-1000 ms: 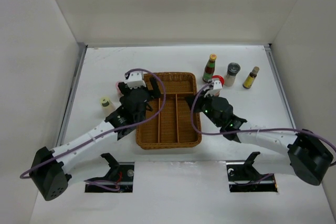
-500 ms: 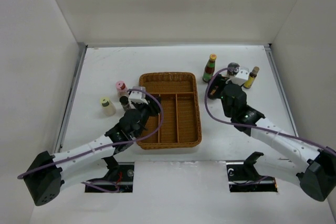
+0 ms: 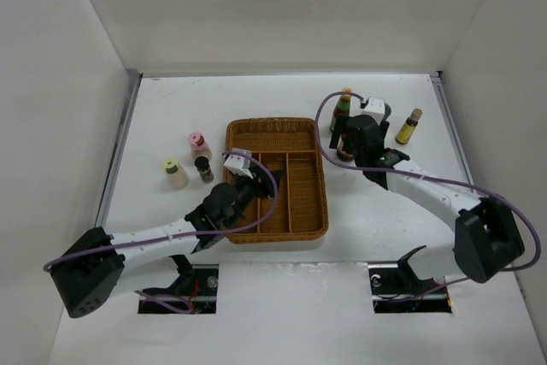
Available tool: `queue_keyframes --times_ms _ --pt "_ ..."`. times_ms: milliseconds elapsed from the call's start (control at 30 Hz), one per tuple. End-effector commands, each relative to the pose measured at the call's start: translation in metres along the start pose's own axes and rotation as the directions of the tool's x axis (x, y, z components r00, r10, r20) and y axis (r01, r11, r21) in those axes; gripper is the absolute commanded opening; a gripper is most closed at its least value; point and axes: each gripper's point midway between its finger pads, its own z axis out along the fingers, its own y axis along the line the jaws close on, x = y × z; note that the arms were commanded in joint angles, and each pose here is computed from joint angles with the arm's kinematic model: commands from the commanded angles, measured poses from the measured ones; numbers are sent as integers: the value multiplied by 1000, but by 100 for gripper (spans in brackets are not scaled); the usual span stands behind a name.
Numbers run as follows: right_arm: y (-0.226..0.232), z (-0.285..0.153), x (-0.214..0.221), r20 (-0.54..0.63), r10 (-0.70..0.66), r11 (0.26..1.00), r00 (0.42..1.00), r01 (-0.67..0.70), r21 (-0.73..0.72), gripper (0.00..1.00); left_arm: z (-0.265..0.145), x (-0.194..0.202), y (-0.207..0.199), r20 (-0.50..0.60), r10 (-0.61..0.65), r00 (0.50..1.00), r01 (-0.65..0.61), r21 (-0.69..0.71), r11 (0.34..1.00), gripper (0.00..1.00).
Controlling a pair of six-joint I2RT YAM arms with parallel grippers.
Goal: Organize the condiment bottles
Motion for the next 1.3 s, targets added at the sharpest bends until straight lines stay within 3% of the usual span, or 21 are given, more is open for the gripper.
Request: queue_keyframes --times_ms 0,200,567,667,1000,1267 --pt "4 9 -16 14 3 1000 1000 -3 -4 100 -3 -27 -13 98 -63 993 56 64 996 57" --pt "-4 29 -7 -3 21 999 1000 -21 26 100 0 -26 -4 110 -73 991 69 42 997 59" --pt "6 41 -9 18 42 999 999 -41 -23 68 2 -24 5 112 -92 989 91 19 996 61" --pt "6 37 -17 70 53 998 996 -51 -34 62 4 -24 8 112 -92 989 91 10 996 61" --pt "25 -23 -72 257 48 995 965 -23 -101 57 1 -35 14 147 -108 983 110 -3 994 69" --pt "73 -81 -97 298 64 961 952 22 -275 57 -4 -48 27 197 -130 972 140 -40 989 69"
